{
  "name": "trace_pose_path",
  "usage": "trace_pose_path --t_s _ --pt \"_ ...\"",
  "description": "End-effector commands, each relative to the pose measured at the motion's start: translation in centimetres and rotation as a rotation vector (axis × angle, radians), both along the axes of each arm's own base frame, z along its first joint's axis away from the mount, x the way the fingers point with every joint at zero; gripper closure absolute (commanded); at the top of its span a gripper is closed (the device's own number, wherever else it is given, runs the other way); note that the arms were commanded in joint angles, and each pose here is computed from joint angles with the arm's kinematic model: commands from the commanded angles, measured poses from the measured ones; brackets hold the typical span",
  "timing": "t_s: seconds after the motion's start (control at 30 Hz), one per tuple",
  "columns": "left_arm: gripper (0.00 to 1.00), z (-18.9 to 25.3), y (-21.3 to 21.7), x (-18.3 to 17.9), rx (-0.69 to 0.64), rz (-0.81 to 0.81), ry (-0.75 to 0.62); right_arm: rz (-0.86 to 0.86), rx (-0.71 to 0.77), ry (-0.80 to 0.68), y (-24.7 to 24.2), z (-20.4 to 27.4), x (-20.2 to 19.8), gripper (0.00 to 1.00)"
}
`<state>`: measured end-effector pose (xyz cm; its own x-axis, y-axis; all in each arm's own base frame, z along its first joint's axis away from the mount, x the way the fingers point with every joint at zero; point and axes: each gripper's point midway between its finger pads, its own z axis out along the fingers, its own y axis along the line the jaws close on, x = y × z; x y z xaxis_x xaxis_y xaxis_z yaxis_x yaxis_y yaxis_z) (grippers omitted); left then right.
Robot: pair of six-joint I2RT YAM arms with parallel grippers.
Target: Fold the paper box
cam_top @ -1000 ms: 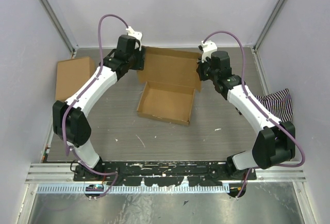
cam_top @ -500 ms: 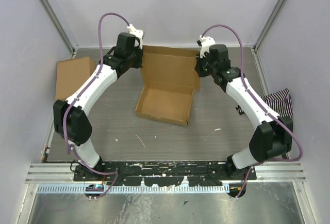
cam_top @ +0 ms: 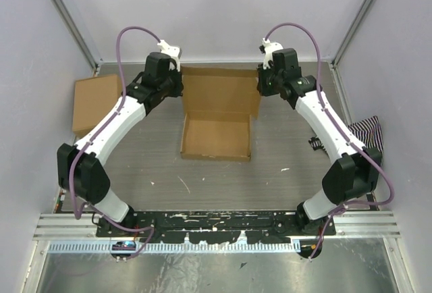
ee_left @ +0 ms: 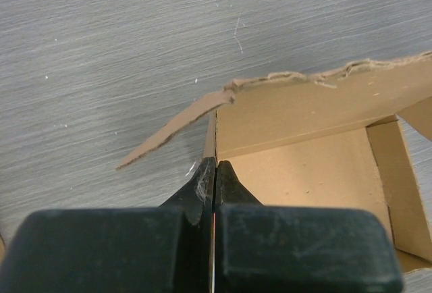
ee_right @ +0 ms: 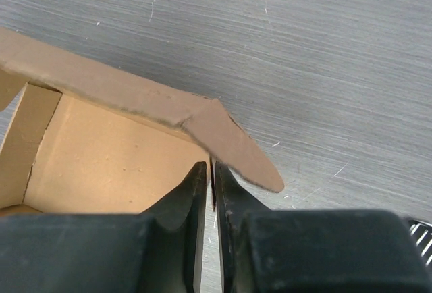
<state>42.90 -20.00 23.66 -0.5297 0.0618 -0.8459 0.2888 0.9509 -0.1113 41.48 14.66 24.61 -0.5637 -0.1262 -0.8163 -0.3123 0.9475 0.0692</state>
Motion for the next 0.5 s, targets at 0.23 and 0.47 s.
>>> trace_pose_path --t_s 0.23,0.47 --pt "1.00 3.0 -0.6 -1.3 -0.136 -0.002 -0.077 -0.020 0.079 0.100 1.7 -1.1 0.6 0.97" --pt "1.00 3.7 -1.2 -1.3 -0.186 0.002 -0.098 -0.040 0.168 0.015 3.6 0.9 0.7 0.99"
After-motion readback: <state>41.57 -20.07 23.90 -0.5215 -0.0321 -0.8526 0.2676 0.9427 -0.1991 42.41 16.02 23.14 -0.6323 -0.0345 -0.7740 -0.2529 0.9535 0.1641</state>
